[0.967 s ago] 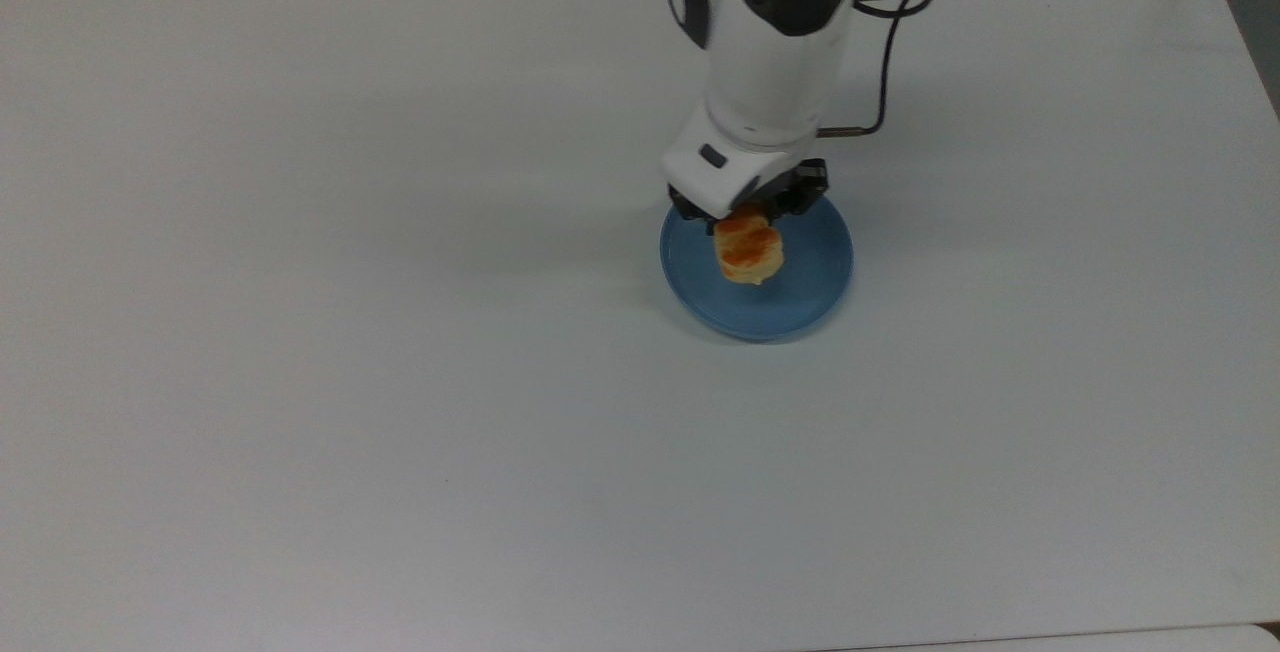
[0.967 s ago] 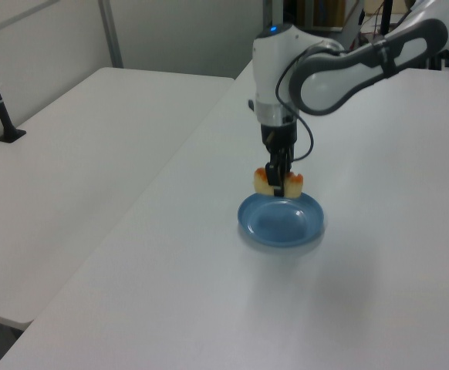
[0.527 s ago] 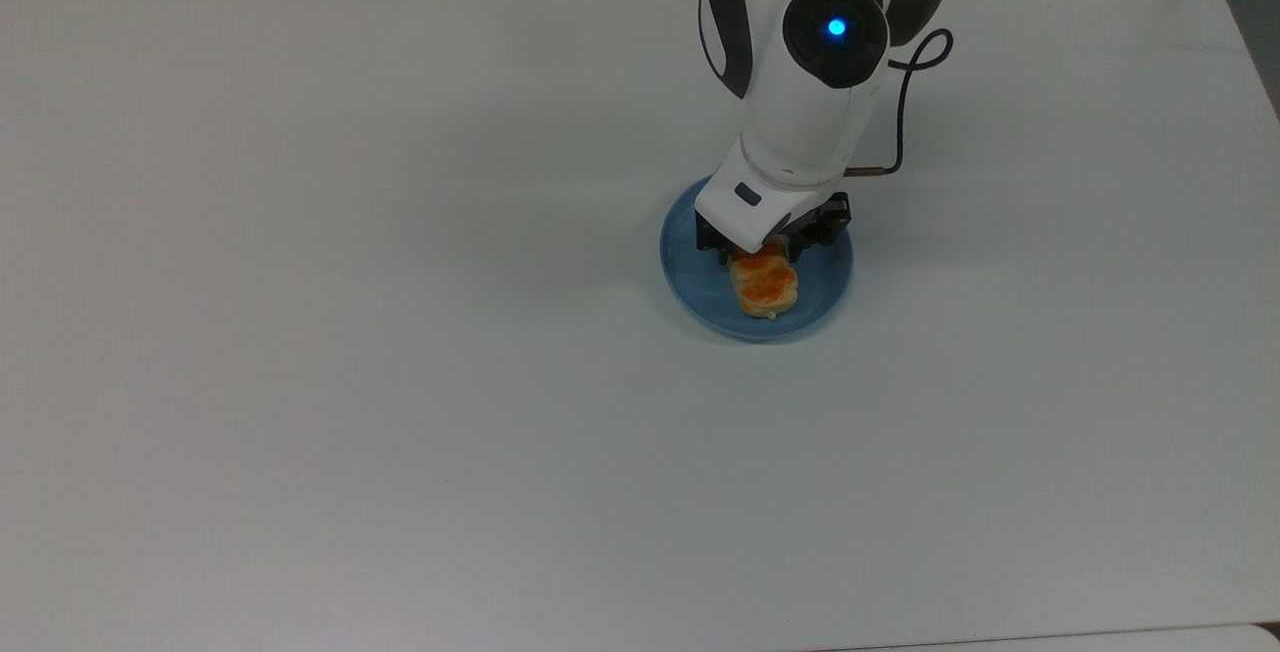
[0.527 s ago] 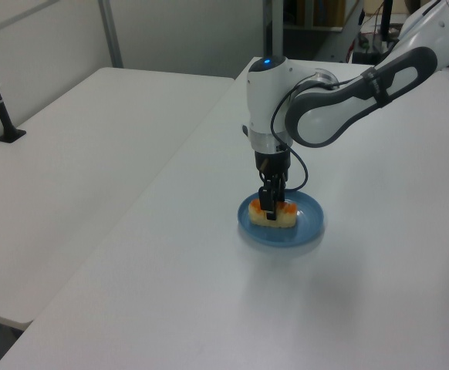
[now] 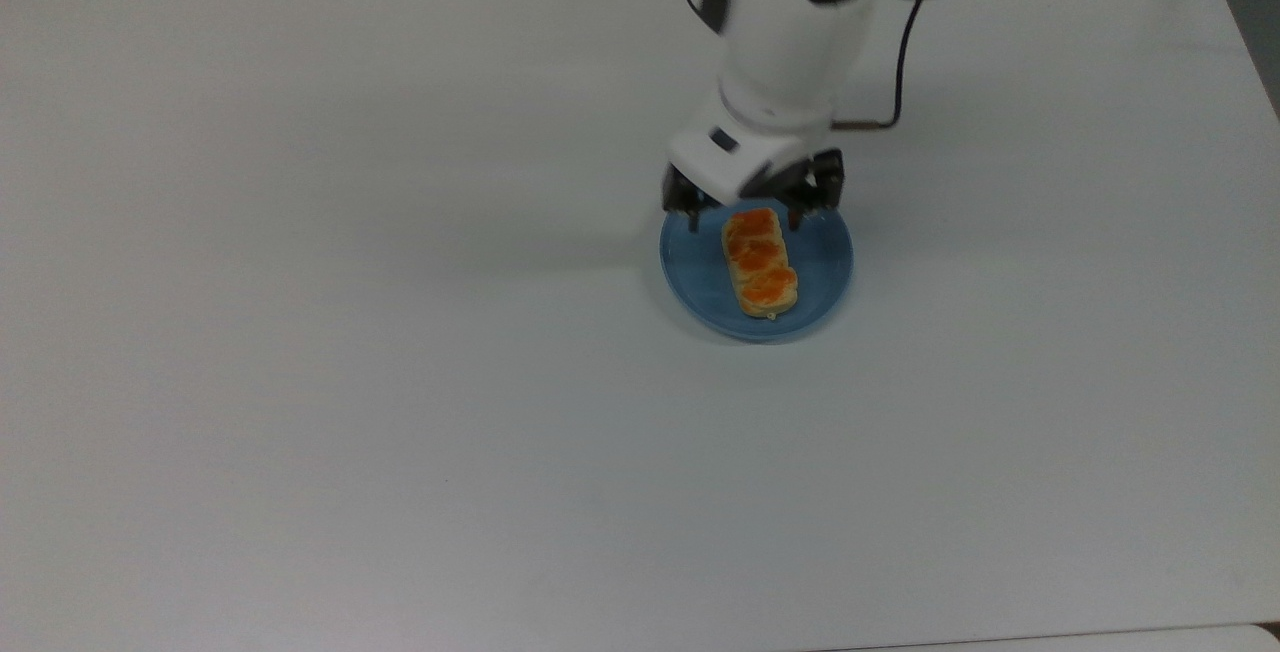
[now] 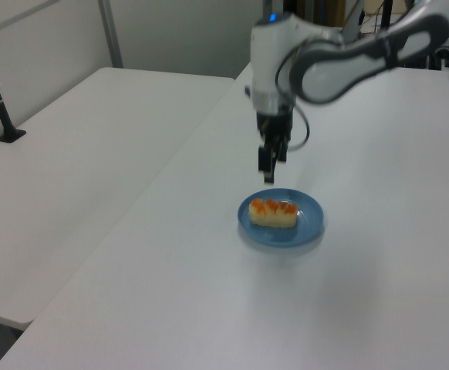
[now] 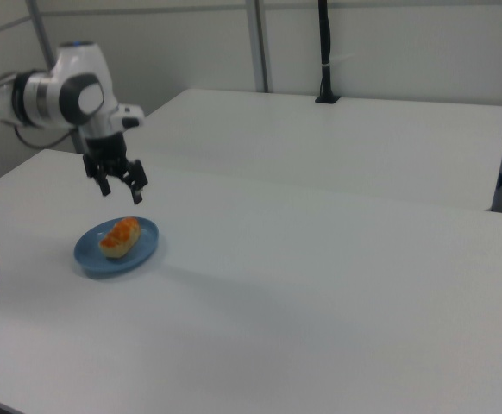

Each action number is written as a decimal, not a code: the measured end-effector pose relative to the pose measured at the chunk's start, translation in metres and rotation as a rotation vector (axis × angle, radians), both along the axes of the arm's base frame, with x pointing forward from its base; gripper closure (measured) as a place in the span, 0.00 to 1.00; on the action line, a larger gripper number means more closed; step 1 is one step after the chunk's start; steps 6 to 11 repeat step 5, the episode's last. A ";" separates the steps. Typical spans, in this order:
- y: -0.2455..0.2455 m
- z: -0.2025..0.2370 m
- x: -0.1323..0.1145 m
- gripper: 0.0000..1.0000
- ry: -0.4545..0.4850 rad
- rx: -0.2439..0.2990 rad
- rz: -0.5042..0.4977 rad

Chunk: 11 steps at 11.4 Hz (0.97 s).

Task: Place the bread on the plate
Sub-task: 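Open the gripper to release the bread onto the plate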

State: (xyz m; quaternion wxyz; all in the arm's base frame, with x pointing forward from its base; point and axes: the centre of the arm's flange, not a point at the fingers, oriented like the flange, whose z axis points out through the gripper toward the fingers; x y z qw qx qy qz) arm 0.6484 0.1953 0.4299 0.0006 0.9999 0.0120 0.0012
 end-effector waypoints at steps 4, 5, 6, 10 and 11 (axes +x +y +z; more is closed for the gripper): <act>-0.143 0.133 -0.047 0.00 0.051 -0.038 -0.165; -0.167 0.140 -0.050 0.00 0.045 -0.041 -0.190; -0.167 0.140 -0.050 0.00 0.045 -0.041 -0.190; -0.167 0.140 -0.050 0.00 0.045 -0.041 -0.190; -0.167 0.140 -0.050 0.00 0.045 -0.041 -0.190</act>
